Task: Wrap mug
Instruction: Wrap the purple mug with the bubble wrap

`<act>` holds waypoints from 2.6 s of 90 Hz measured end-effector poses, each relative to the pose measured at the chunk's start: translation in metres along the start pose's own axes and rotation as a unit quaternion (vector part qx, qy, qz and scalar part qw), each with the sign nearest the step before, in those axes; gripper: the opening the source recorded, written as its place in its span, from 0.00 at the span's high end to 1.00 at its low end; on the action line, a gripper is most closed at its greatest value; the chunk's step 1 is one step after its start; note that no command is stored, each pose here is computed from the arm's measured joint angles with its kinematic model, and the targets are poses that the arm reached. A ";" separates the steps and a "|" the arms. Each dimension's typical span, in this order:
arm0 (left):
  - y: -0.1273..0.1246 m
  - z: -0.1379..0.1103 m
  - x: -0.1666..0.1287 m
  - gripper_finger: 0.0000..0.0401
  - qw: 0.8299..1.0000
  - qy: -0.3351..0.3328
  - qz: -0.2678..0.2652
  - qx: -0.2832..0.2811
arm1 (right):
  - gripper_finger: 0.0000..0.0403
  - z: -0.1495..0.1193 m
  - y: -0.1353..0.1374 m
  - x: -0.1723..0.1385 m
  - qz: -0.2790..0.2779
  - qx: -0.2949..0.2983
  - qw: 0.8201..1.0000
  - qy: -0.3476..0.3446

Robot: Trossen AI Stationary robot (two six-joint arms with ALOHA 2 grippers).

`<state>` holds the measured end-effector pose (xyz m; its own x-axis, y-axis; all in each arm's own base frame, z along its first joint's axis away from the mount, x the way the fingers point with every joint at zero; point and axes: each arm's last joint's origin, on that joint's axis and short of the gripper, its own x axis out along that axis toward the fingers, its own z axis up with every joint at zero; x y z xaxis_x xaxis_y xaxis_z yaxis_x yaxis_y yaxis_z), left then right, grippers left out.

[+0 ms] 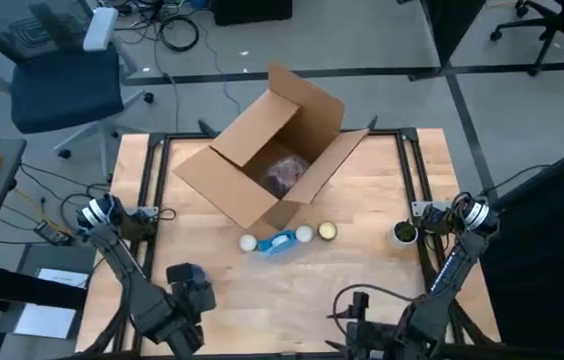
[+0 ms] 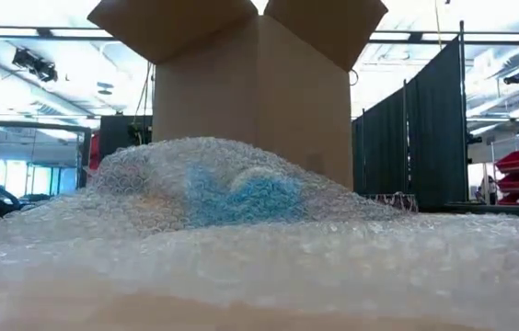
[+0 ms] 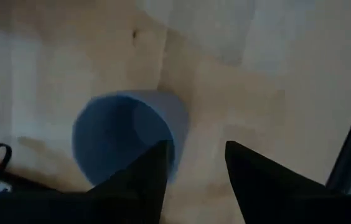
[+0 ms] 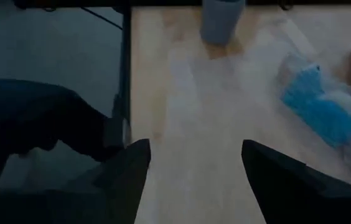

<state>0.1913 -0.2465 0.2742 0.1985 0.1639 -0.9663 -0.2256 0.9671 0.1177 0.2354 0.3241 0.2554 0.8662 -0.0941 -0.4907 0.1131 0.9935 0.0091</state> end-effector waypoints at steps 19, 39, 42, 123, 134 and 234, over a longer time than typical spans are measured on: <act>0.012 -0.011 0.016 0.63 0.999 0.014 -0.031 -0.015 | 0.42 0.001 0.001 0.000 0.005 0.004 1.000 -0.004; 0.019 -0.027 0.049 0.63 0.998 0.055 -0.021 -0.014 | 0.44 0.001 0.001 0.000 0.004 -0.003 1.000 -0.003; 0.019 -0.028 0.053 0.63 0.998 0.058 -0.026 -0.015 | 0.44 0.002 0.000 0.001 0.003 -0.006 1.000 -0.003; 0.012 0.021 0.015 0.99 0.994 -0.037 -0.103 -0.011 | 0.44 0.007 -0.007 0.012 -0.001 -0.042 0.999 0.008; 0.008 0.050 -0.008 0.99 0.978 -0.162 -0.128 0.011 | 0.44 0.008 -0.009 0.014 -0.007 -0.044 0.999 0.011; -0.015 0.238 0.087 0.99 0.936 -0.270 -0.141 0.177 | 0.68 -0.021 -0.031 -0.044 -0.062 0.114 0.977 0.167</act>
<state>0.4388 -0.2006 0.2431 0.6770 -0.1249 -0.7253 0.2193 0.9750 0.0368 0.1834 0.2986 0.2581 0.6364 -0.1490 -0.7569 0.3454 0.9323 0.1068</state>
